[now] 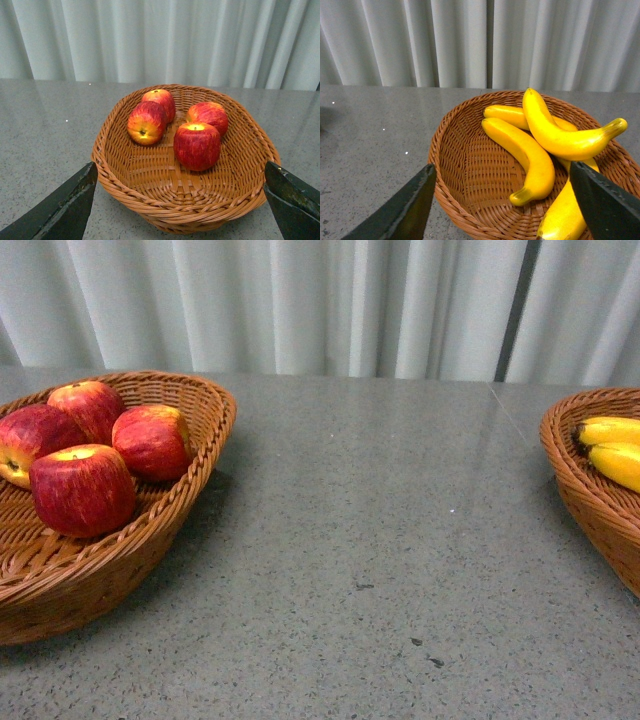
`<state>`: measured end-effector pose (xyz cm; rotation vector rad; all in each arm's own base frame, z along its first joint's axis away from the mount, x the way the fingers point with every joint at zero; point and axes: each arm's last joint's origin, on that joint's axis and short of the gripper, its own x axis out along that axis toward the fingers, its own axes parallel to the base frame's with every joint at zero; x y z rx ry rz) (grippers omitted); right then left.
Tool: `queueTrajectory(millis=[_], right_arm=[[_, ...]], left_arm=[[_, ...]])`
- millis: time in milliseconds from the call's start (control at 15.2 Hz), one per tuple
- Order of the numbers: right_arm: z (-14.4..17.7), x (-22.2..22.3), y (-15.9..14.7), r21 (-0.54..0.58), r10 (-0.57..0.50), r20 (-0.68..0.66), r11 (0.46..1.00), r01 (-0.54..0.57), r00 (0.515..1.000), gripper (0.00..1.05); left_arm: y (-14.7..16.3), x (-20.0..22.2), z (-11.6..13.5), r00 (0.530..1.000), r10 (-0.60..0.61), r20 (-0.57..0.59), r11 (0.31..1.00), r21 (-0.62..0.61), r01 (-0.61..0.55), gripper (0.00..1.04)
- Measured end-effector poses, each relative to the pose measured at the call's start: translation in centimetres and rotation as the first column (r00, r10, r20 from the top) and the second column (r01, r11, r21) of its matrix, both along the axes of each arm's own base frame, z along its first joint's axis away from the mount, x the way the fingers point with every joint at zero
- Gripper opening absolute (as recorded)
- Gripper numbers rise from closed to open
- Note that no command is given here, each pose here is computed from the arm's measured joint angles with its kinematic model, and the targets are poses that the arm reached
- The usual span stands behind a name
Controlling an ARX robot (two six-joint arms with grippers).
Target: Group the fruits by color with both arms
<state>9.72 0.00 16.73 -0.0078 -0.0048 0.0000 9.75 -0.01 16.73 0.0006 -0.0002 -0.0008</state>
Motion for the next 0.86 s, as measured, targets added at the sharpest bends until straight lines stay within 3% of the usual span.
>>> queueTrajectory(millis=[132, 855], right_arm=[[0.0, 0.0, 0.0, 0.0, 0.0, 0.0, 1.0, 0.0, 1.0, 1.0], [0.0, 0.0, 0.0, 0.0, 0.0, 0.0, 1.0, 0.0, 1.0, 0.98]], left_arm=[[0.0, 0.0, 0.0, 1.0, 0.0, 0.0, 1.0, 0.0, 0.0, 0.98], [0.0, 0.0, 0.0, 1.0, 0.0, 0.0, 1.0, 0.0, 0.0, 0.98]])
